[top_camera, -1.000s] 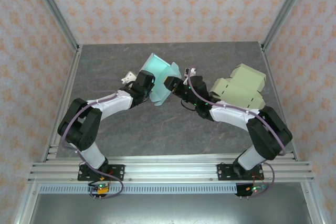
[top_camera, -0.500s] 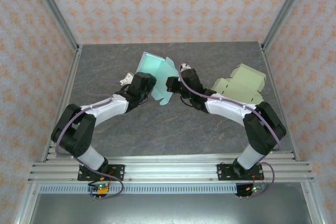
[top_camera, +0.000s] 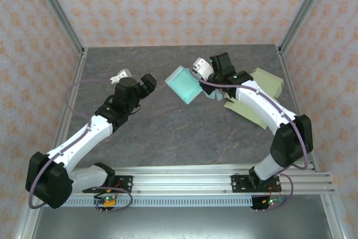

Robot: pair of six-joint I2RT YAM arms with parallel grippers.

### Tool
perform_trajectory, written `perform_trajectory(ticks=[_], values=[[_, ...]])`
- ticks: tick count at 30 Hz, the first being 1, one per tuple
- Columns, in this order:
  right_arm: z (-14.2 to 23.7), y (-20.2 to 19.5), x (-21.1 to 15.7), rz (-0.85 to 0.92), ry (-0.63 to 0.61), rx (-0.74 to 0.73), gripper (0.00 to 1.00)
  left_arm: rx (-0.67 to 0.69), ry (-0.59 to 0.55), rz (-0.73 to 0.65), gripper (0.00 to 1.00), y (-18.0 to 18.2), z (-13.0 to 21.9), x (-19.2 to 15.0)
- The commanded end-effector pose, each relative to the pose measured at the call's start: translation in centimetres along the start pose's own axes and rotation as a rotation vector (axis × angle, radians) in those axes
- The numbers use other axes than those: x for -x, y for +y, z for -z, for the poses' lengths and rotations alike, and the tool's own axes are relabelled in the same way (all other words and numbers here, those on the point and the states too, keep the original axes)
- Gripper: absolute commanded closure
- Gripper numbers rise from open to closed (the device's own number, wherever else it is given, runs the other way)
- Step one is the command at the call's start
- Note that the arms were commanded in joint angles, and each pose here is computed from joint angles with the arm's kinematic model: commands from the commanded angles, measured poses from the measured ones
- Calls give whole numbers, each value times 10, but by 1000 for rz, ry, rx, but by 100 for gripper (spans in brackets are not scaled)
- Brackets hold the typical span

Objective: Fold the paper box

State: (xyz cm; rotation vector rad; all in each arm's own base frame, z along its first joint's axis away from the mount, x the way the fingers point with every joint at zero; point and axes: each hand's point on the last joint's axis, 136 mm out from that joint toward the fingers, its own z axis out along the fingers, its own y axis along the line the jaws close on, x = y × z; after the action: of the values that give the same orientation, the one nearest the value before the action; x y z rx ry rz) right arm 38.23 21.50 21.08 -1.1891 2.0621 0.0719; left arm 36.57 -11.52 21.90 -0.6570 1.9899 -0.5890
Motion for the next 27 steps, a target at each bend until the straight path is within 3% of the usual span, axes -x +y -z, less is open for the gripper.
perform_trajectory(ticks=[1,4,7,14,16,17,20,24,27], values=[[26,21,-20,383,98,123,95,30,119,-200,5,14,-12,-17],[26,25,-22,541,111,171,93,-49,201,-217,5,6,-24,-35],[20,26,-17,611,122,207,90,-126,249,-127,5,4,-33,-52],[-26,56,6,687,166,259,83,38,236,80,6,63,-50,-56],[-40,62,15,655,187,256,69,76,226,80,6,73,-50,-49],[-45,63,19,641,188,248,67,93,221,68,6,76,-49,-46],[-48,61,45,523,90,201,54,114,201,9,6,77,-42,-33],[-15,37,74,283,-93,141,50,95,196,-82,7,65,-29,-22],[15,2,75,21,-235,123,44,69,246,-168,7,59,-19,-25]])
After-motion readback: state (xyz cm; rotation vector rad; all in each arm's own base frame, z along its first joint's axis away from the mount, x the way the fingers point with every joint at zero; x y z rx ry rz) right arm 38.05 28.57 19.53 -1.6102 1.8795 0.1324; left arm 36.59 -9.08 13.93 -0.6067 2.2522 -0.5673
